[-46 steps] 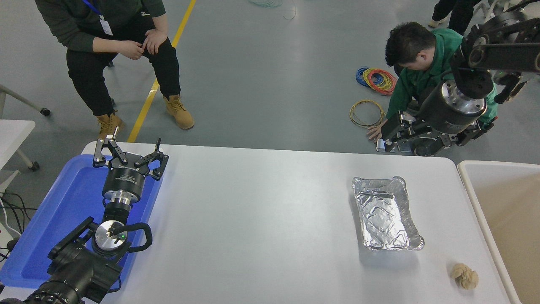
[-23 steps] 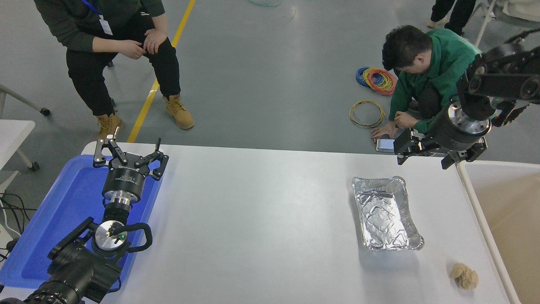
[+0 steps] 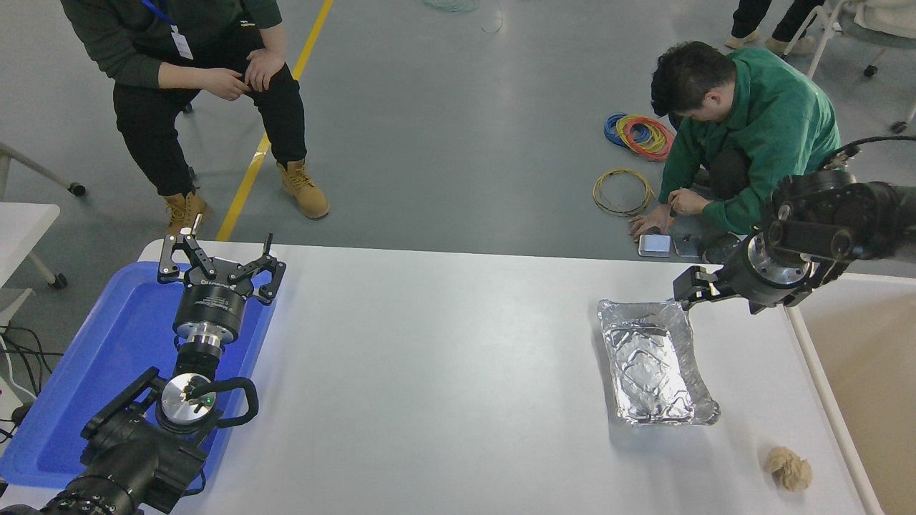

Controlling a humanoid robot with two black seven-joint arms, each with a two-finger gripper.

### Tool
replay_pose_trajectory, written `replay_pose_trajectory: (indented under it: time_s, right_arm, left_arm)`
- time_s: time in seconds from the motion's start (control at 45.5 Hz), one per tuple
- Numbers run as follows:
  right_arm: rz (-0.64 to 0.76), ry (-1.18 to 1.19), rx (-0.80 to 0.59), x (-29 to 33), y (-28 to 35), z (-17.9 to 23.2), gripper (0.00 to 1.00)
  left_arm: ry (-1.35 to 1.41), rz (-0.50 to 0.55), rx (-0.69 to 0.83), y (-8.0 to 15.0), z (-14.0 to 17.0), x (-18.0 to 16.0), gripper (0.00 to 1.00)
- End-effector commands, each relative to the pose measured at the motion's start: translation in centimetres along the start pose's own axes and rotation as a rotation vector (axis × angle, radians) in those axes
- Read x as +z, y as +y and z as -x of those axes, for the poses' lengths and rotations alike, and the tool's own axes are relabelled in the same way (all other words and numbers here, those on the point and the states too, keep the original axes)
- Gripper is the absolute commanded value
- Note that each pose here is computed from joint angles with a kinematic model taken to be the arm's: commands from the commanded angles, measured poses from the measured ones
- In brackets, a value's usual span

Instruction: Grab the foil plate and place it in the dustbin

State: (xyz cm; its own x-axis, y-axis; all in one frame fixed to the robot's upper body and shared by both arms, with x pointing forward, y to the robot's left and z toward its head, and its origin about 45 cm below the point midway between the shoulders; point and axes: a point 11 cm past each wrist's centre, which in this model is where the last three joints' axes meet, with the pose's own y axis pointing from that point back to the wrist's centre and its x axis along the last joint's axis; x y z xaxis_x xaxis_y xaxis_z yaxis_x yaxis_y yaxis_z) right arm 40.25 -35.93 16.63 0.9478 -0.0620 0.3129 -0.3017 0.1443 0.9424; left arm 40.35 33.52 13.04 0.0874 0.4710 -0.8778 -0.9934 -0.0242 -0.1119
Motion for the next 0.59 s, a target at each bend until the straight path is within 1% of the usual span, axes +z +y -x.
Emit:
replay_pose_trajectory:
  time_s: [0.0, 0.044, 0.264, 0.571]
  right_arm:
    - [0.000, 0.009, 0.026, 0.0, -3.2, 2.7, 0.90]
    - [-0.011, 0.006, 0.024, -0.3, -3.5, 3.1, 0.86]
    - [-0.057, 0.002, 0.039, -1.5, -5.1, 4.8, 0.86]
    - [-0.041, -0.008, 0.068, -1.2, -6.8, 5.6, 0.86]
  left_arm:
    - [0.000, 0.000, 0.000, 0.0, 0.0, 0.0, 1.00]
    - [0.000, 0.000, 0.000, 0.0, 0.0, 0.0, 1.00]
    - [0.001, 0.001, 0.000, 0.0, 0.0, 0.0, 1.00]
    - [0.001, -0.001, 0.000, 0.0, 0.0, -0.1, 1.00]
